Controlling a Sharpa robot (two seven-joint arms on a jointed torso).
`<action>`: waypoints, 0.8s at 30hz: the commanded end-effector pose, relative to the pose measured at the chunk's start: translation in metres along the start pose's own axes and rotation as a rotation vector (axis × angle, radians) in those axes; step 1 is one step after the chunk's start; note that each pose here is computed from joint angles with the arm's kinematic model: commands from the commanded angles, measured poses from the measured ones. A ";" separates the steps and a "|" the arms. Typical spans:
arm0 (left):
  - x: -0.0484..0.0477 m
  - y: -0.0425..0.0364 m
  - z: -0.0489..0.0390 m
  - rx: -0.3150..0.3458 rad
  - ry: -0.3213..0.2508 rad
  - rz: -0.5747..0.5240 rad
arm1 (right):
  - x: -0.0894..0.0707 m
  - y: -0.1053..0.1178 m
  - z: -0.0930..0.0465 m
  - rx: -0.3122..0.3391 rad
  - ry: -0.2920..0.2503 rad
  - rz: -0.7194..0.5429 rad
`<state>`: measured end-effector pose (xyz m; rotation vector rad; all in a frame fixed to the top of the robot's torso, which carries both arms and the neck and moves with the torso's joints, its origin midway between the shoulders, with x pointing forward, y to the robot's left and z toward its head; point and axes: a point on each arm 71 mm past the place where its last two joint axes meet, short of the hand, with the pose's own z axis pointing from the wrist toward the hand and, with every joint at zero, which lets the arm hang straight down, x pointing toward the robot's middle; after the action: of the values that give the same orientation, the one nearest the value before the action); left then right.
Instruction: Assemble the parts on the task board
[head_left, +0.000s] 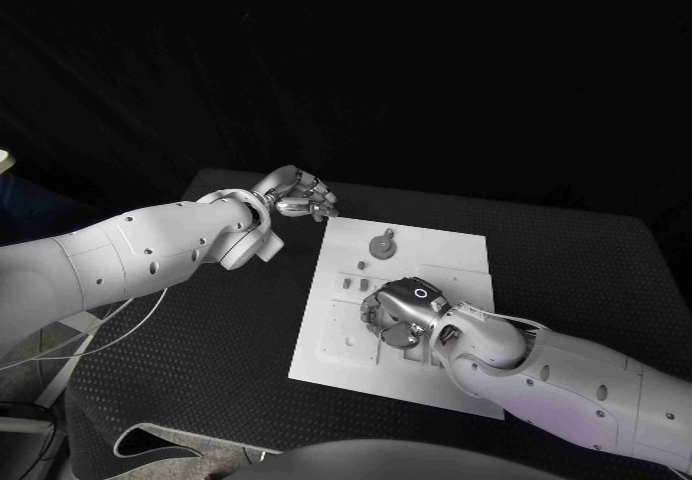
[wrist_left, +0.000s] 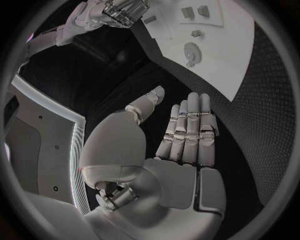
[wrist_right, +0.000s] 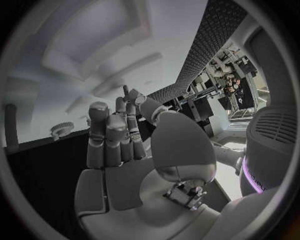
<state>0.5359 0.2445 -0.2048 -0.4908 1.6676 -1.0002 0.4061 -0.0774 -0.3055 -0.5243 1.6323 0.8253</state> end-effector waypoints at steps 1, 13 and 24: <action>0.0008 -0.0028 0.0004 0.016 0.008 0.001 | 0.003 0.000 0.000 -0.003 0.016 -0.031; 0.0010 -0.0029 0.0002 0.016 0.011 0.000 | 0.003 -0.001 0.000 0.006 0.009 -0.043; 0.0010 -0.0030 0.0004 0.017 0.011 0.000 | 0.000 0.001 -0.001 0.000 -0.022 -0.039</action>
<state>0.5357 0.2442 -0.2046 -0.4886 1.6689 -1.0014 0.4059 -0.0780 -0.3064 -0.5363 1.6127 0.8011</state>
